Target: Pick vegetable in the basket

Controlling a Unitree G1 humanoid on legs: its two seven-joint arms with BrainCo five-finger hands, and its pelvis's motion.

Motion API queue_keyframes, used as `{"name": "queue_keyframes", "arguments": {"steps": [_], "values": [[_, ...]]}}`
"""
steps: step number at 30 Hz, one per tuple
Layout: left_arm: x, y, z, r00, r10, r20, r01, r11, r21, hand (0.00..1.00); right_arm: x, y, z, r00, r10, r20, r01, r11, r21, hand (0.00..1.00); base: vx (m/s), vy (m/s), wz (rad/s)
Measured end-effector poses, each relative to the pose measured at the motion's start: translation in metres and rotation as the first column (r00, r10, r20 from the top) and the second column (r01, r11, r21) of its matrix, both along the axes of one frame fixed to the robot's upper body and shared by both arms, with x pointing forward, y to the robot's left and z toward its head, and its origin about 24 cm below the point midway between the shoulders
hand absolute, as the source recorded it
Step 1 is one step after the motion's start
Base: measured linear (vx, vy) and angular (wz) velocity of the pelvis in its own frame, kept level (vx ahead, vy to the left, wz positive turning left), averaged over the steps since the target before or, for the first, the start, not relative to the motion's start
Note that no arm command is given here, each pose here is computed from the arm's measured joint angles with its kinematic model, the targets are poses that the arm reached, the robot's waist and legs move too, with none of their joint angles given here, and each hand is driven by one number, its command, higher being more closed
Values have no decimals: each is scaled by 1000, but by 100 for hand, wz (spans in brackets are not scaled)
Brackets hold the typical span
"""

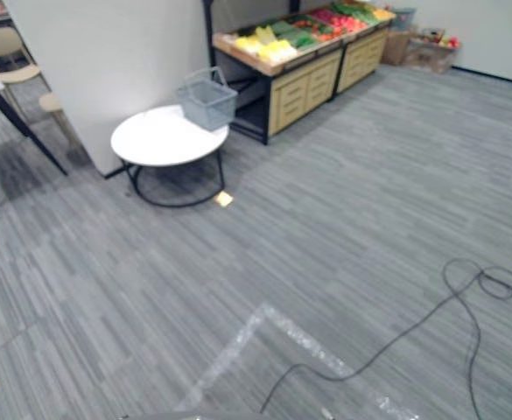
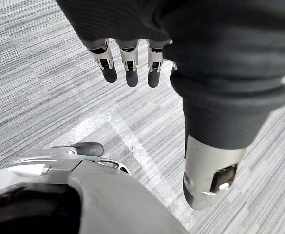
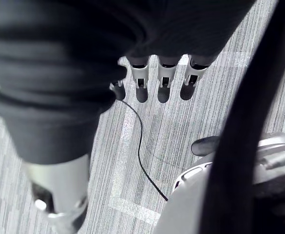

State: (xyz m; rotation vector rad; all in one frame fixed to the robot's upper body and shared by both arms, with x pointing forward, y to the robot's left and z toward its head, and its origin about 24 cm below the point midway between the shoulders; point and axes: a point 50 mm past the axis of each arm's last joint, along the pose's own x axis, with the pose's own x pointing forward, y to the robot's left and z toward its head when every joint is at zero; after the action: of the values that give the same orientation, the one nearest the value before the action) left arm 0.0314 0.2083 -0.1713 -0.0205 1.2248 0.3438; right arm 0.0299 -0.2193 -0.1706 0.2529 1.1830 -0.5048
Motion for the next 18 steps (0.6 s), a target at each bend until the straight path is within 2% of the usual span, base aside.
{"name": "queue_keyframes", "arguments": {"steps": [18], "values": [[9, 3, 1, 999, -35, 22, 35, 999, 7, 0, 7, 3, 1, 999, 38, 23, -38, 999, 1, 0, -8, -10, -2]]}}
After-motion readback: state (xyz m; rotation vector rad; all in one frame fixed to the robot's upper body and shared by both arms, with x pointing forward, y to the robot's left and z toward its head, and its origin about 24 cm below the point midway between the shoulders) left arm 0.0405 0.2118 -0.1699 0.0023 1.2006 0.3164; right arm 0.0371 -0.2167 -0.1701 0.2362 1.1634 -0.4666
